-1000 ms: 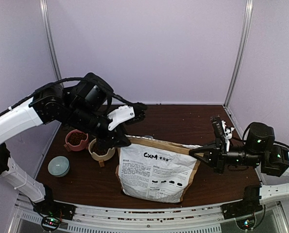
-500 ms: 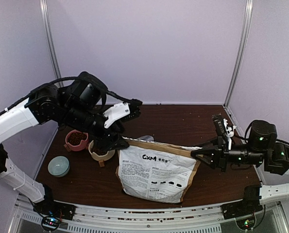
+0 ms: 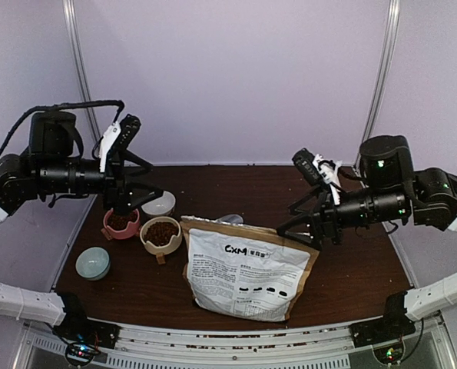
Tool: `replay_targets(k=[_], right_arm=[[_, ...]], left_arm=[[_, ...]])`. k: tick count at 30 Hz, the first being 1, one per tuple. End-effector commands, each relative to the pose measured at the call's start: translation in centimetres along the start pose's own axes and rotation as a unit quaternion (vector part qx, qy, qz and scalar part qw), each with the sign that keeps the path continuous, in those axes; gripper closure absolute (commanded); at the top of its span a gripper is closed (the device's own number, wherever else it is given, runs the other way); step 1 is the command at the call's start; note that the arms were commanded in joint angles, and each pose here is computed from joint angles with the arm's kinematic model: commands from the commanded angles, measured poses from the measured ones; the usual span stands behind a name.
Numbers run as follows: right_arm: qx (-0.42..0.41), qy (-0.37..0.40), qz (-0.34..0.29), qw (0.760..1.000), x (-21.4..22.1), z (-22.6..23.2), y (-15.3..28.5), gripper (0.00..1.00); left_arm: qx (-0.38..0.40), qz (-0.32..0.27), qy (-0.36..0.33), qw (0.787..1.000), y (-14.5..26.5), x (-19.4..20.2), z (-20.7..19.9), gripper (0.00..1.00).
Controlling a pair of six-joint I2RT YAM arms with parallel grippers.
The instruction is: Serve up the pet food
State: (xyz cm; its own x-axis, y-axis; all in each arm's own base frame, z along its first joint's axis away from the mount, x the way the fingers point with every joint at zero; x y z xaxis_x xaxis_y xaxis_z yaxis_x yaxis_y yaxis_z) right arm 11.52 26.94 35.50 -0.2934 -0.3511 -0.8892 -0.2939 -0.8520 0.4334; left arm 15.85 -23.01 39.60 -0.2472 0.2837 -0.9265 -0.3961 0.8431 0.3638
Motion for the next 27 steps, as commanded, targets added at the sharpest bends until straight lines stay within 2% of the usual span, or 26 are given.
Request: replay_targets(k=[1, 4, 8, 9, 11, 12, 13, 19, 21, 23, 25, 27], right_arm=[[-0.004, 0.035, 0.084, 0.996, 0.6, 0.3, -2.0, 0.27], [-0.020, 0.048, 0.126, 0.991, 0.5, 0.6, -4.4, 0.30], [-0.037, 0.062, 0.167, 0.983, 0.5, 0.9, -6.5, 0.43], [-0.039, 0.065, 0.171, 0.982, 0.4, 1.1, -6.8, 0.51], [-0.038, 0.070, 0.170, 0.982, 0.0, 1.2, -7.0, 0.75], [-0.037, 0.070, 0.167, 0.983, -0.3, 1.2, -7.1, 0.91], [-0.037, 0.072, 0.164, 0.983, -0.5, 1.3, -7.1, 1.00], [-0.044, 0.070, 0.145, 0.986, -1.4, 1.9, -7.8, 1.00], [-0.046, 0.066, 0.139, 0.987, -1.8, 2.0, -8.4, 0.83], [-0.049, 0.065, 0.133, 0.988, -2.2, 2.3, -9.0, 0.73], [-0.053, 0.066, 0.130, 0.988, -2.5, 2.5, -9.6, 0.71], [-0.051, 0.069, 0.131, 0.988, -2.8, 2.6, -10.1, 0.75]], left_arm=[[-0.049, -0.020, 0.055, 0.997, 0.2, 1.6, 3.3, 0.17], [-0.095, -0.017, 0.100, 0.990, 0.5, 3.6, 5.8, 0.16], [-0.139, -0.023, 0.137, 0.981, 1.2, 5.7, 8.3, 0.16], [-0.143, -0.027, 0.141, 0.979, 1.4, 6.2, 8.7, 0.17], [-0.152, -0.038, 0.148, 0.977, 1.8, 6.7, 9.3, 0.16], [-0.154, -0.042, 0.149, 0.976, 1.9, 6.9, 9.5, 0.16], [-0.156, -0.043, 0.151, 0.975, 2.0, 7.0, 9.6, 0.16], [-0.158, -0.037, 0.151, 0.975, 1.7, 8.0, 10.0, 0.16], [-0.155, -0.033, 0.151, 0.976, 1.5, 8.3, 10.1, 0.16], [-0.152, -0.031, 0.149, 0.977, 1.3, 8.6, 10.0, 0.16], [-0.149, -0.030, 0.149, 0.977, 1.2, 8.8, 10.0, 0.16], [-0.148, -0.029, 0.148, 0.977, 1.1, 8.9, 10.0, 0.16]])
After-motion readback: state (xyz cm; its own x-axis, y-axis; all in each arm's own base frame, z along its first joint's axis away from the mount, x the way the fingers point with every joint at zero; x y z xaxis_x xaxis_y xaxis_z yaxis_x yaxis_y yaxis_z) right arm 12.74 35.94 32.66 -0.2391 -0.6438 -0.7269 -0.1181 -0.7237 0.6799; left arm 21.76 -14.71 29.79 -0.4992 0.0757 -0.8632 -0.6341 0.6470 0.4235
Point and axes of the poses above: each gripper's point midway between its finger pads, its own y axis back along the fingers, its own z axis along the line the jaws close on, x = y × z, the point moved 4 cm from there along y, back along the fingers, and after that the axes turned 5 degrees about y, right-handed, at the moved point
